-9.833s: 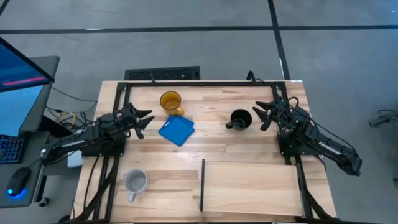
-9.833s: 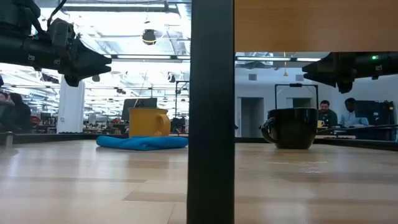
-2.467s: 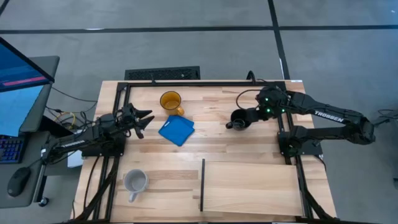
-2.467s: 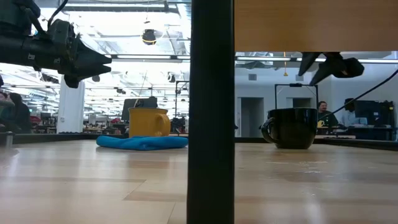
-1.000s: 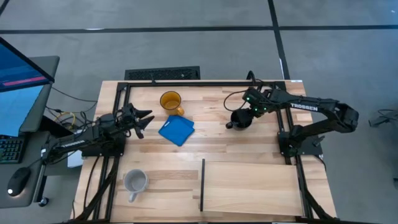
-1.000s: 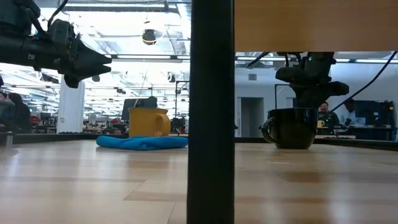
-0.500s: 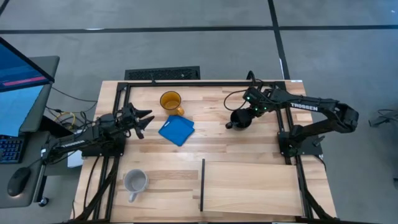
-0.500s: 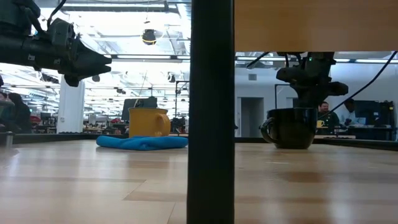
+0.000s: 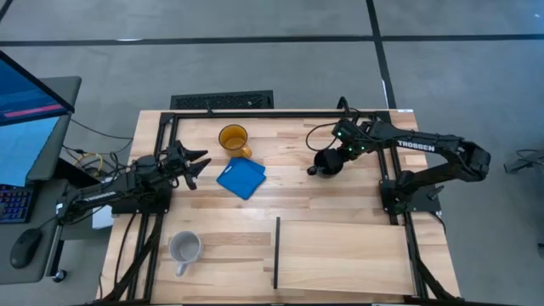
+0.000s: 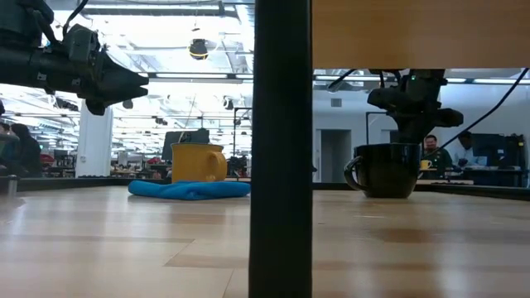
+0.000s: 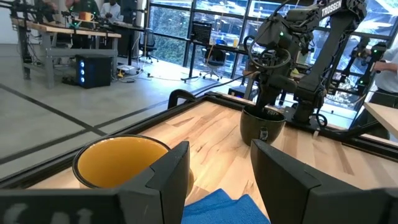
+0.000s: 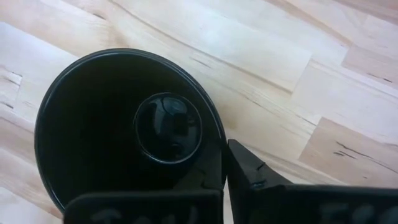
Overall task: Stack small to large cups/mugs on shelf
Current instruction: Put the black mug on the shelf
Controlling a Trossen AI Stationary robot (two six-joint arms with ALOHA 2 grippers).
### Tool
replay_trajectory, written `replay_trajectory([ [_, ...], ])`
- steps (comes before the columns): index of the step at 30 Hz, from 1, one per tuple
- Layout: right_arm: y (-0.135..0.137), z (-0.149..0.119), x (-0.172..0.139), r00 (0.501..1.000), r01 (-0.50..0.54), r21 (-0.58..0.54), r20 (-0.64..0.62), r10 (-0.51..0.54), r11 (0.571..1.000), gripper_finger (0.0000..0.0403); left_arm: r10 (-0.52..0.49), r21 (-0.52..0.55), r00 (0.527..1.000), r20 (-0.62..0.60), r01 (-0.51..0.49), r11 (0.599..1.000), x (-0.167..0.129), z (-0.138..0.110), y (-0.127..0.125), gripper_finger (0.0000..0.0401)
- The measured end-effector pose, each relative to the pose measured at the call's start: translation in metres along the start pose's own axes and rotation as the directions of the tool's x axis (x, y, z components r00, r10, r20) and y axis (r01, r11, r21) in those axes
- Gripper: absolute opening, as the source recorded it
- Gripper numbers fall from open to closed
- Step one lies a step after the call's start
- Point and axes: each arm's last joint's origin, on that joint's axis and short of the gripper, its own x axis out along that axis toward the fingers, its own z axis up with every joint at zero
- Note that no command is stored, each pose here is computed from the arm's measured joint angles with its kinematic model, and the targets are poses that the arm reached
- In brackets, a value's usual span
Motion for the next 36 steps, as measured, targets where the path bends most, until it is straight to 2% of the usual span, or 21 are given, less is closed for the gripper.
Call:
replay_trajectory([
  [26,0.000,-0.001,-0.001,1.000,-0.012,-0.007,-0.022,0.011,1.000,0.0010,0.003,0.000,1.000,0.001,-0.003,1.000,0.000,0.000,0.000,0.0162],
  [36,0.010,0.012,-0.030,0.999,-0.034,-0.050,-0.011,0.034,0.998,0.0009,0.003,0.000,1.000,0.001,-0.003,1.000,0.000,0.000,0.000,0.0162],
])
